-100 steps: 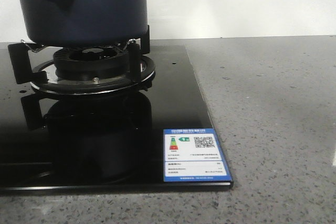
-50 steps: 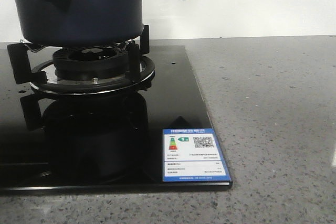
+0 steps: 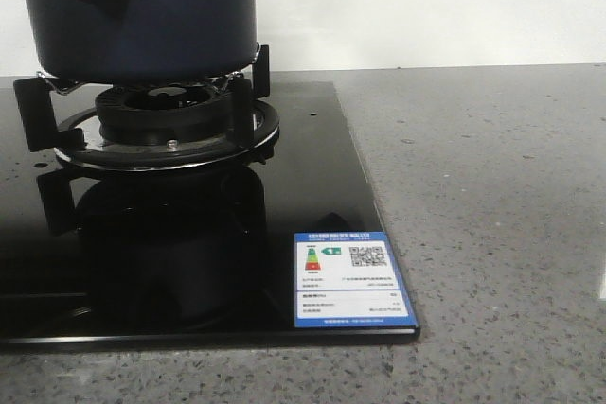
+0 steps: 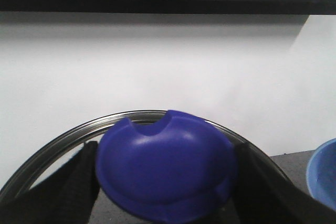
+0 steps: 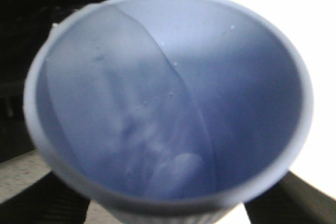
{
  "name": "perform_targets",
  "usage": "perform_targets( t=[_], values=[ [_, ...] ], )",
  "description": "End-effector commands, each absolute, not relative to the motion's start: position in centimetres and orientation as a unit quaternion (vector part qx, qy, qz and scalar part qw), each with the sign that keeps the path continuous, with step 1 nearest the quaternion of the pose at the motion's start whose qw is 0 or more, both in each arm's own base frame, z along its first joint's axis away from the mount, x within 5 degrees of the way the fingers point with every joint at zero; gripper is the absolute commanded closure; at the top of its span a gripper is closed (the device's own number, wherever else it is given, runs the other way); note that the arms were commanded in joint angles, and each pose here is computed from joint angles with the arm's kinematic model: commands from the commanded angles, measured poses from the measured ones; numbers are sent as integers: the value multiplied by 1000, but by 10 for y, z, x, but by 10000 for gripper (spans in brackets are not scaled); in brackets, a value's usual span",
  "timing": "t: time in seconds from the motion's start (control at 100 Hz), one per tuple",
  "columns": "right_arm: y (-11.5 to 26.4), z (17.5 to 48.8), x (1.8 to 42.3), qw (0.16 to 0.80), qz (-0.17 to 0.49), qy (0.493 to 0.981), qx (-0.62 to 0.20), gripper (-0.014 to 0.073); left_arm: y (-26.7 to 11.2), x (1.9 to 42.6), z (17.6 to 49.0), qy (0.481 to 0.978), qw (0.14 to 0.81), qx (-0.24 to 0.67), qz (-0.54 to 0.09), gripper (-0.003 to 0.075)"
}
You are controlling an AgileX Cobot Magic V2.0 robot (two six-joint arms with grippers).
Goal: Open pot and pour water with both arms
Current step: 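Tilt the cup with the right gripper to pour water into the pot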
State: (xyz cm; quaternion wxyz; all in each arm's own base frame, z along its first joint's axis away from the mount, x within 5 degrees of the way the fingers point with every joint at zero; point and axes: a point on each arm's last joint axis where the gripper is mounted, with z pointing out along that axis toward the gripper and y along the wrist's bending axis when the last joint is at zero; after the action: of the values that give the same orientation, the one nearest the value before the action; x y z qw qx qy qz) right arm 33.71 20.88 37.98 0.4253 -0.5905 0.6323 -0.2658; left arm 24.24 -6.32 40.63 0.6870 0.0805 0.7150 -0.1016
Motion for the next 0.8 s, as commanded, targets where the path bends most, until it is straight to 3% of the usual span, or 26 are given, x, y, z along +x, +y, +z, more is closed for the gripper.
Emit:
perform_targets(
  t=[0.0,0.47,0.79],
  values=[
    [203,420,330,492,-310,571,-580,277,-57,233,435,659,744,60,-94,383],
    [205,435,333,510,-398,473,-598,277,-56,233,435,658,745,59,-94,383],
    [208,440,333,520,-425,427,-606,277,-56,233,436,657,746,58,-93,383]
  ],
)
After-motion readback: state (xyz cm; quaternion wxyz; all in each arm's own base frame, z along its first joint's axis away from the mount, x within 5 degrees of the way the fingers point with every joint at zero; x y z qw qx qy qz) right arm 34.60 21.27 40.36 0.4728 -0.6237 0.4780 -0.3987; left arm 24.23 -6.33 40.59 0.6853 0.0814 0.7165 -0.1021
